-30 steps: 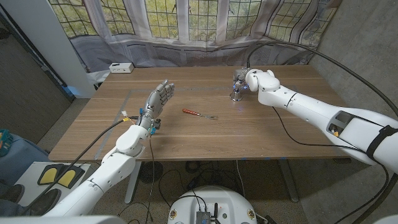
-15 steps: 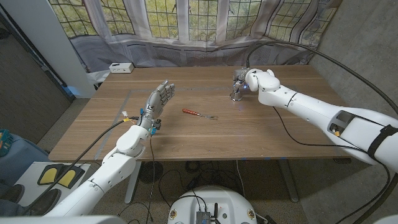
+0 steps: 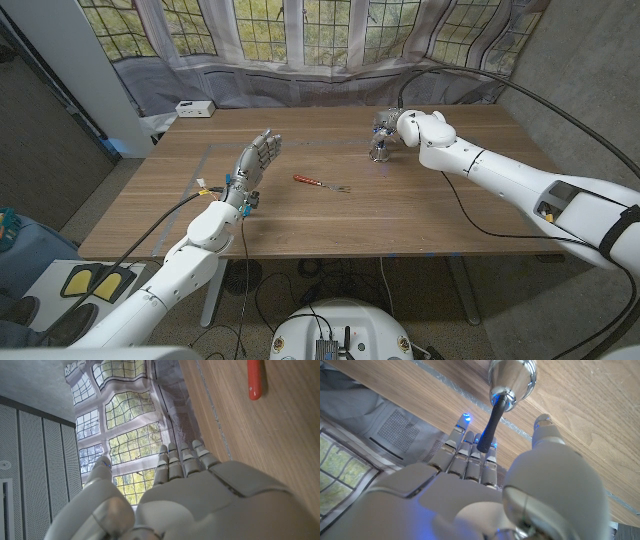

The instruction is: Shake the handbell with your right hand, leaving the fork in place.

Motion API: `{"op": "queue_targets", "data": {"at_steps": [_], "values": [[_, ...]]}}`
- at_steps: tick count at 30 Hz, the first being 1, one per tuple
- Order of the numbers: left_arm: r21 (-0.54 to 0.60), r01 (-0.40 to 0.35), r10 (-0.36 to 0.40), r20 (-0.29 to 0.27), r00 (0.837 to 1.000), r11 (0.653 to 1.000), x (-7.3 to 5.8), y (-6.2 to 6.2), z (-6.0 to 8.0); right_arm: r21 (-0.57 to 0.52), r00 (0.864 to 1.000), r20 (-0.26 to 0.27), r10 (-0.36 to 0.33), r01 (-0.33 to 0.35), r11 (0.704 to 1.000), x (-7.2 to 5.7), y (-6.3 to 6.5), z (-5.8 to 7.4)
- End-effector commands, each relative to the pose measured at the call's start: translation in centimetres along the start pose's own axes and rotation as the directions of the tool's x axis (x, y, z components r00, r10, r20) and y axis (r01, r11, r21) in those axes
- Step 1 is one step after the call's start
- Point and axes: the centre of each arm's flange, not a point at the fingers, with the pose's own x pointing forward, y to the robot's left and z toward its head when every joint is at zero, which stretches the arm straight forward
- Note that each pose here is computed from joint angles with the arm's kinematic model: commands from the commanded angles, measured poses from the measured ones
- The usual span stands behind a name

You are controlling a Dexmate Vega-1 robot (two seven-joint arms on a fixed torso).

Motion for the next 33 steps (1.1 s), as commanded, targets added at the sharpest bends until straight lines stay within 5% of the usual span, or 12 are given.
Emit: {"op": "queue_targets", "data": {"at_steps": [1, 10, 24, 30, 33], "values": [[0.001, 0.006, -0.006, -0.004, 1.000, 1.000, 0.1, 0.0, 0.0, 0.102, 1.000, 0.005, -0.025, 0.024, 0.994, -1.3, 0.1, -0.9], [0.003, 0.018, -0.018, -0.009, 1.000, 1.000, 0.5, -0.2, 0.0, 0.226, 0.994, 0.025, -0.107, 0.098, 0.969, -3.0, 0.2, -1.9], [0.025, 0.007, -0.007, -0.005, 1.000, 1.000, 0.6, -0.1, 0.3, 0.411, 0.967, 0.030, -0.255, 0.221, 0.885, -6.5, 0.6, -3.8], [0.031, -0.003, 0.003, -0.005, 1.000, 1.000, 0.6, -0.1, 0.4, 0.428, 0.961, 0.031, -0.274, 0.235, 0.873, -7.5, 0.4, -4.2], [0.034, -0.006, 0.007, -0.007, 1.000, 0.999, 0.7, -0.1, 0.4, 0.460, 0.948, 0.036, -0.317, 0.265, 0.847, -8.5, 0.2, -4.5]]}}
